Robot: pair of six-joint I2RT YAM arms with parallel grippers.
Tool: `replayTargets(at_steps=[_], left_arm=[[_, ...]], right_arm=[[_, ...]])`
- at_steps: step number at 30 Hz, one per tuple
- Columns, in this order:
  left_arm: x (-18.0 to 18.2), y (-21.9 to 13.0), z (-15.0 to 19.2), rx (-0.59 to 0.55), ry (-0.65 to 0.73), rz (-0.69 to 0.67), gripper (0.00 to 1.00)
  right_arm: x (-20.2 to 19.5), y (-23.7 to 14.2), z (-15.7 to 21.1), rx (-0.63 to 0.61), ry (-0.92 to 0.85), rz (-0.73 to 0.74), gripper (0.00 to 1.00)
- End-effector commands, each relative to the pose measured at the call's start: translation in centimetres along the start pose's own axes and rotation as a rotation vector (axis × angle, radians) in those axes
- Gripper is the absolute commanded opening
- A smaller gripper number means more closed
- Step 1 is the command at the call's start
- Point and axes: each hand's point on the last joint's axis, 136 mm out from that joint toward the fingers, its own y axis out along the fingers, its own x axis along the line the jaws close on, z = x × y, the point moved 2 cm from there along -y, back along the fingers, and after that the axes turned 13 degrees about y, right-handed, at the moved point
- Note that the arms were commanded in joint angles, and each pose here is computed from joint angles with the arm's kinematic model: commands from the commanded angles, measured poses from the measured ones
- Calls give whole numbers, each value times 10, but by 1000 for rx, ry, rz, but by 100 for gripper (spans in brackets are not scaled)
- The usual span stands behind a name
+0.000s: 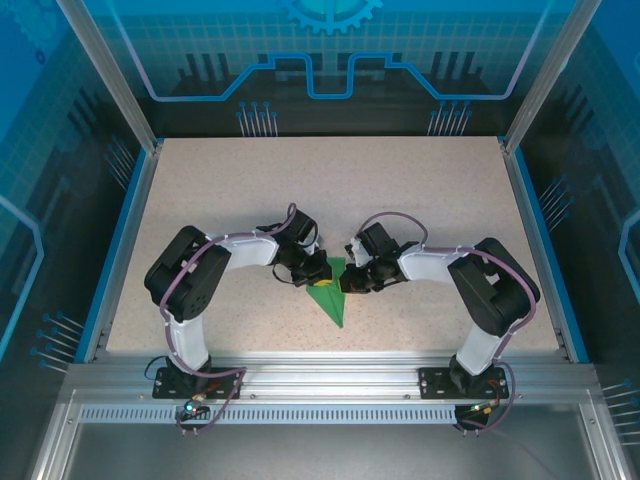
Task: Fold a paper plane with a square sheet of paper (fold left side to right side)
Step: Fourth fold the wing at the center of the table.
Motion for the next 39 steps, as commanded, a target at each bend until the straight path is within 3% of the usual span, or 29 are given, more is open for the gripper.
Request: replayTargets(at_steps=[1, 14, 22, 31, 39], left_arm=[[15, 7, 13, 38, -9, -53, 6], [34, 13, 29, 59, -50, -82, 6], [40, 15, 34, 62, -63, -89, 6], [39, 14, 33, 56, -59, -85, 6], [38, 13, 33, 54, -58, -85, 6]], right_arm=[[-38, 12, 20, 65, 35, 168, 8], [-9, -5, -1, -20, -5, 67, 12], [20, -51, -9, -122, -42, -35, 26], [52, -46, 43, 52, -22, -268, 20], [47, -21, 64, 140, -26, -194, 20]])
